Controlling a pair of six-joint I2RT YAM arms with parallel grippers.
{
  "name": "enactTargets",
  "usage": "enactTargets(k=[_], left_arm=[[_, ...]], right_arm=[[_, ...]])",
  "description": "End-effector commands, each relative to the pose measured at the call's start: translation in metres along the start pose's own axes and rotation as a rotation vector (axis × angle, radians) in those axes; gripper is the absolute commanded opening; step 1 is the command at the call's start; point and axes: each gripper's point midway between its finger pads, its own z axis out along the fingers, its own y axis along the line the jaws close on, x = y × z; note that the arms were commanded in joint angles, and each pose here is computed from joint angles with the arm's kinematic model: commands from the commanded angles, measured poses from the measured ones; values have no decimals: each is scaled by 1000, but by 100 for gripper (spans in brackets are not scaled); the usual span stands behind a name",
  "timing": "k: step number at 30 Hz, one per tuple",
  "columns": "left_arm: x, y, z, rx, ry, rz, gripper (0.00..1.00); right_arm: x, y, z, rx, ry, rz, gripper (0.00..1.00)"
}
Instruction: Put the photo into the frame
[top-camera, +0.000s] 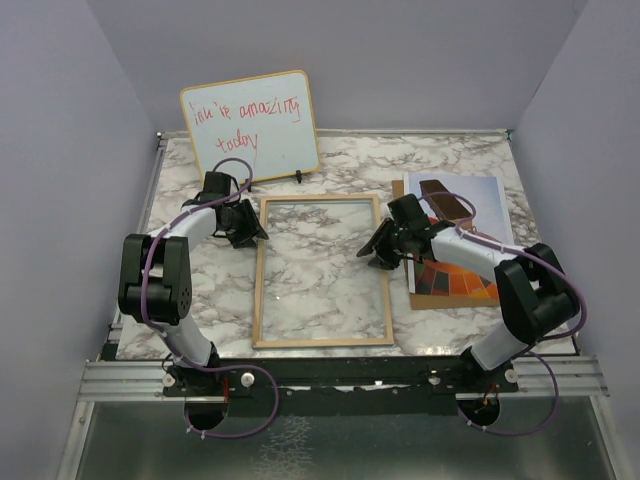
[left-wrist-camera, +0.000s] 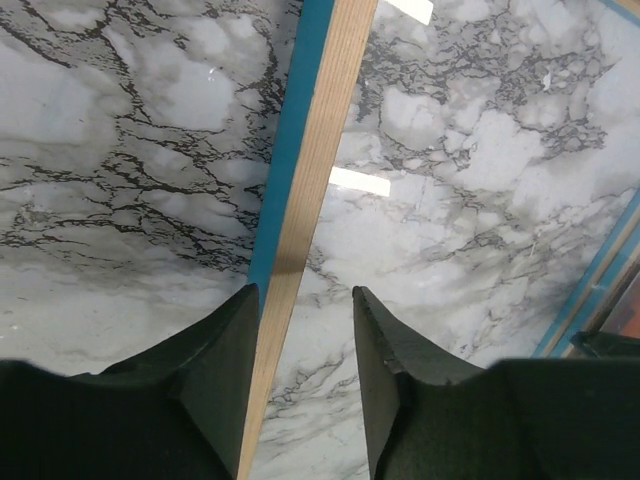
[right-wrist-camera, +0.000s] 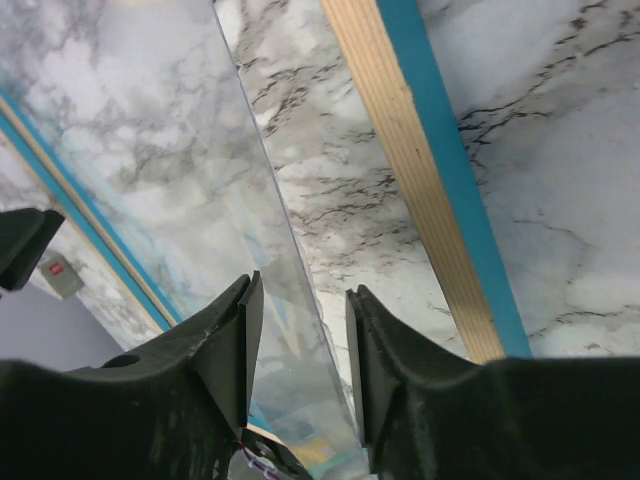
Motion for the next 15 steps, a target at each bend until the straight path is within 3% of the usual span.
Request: enactTargets(k=[1,8,13,15], left_arm=[[1,9,-2,-43,-19,-4,39],[4,25,1,-119,-13,-3,16],[4,26,0,-123,-15,4,8],[9,26,4,-110,13,4,2]], right_arm=[[7,30,-10,-193,7,-44,39],[10,51,-20,-364,-7,-135,13],[13,65,-31,-469,-15,-172,1],[14,70,-35,-506,-17,-185,1]])
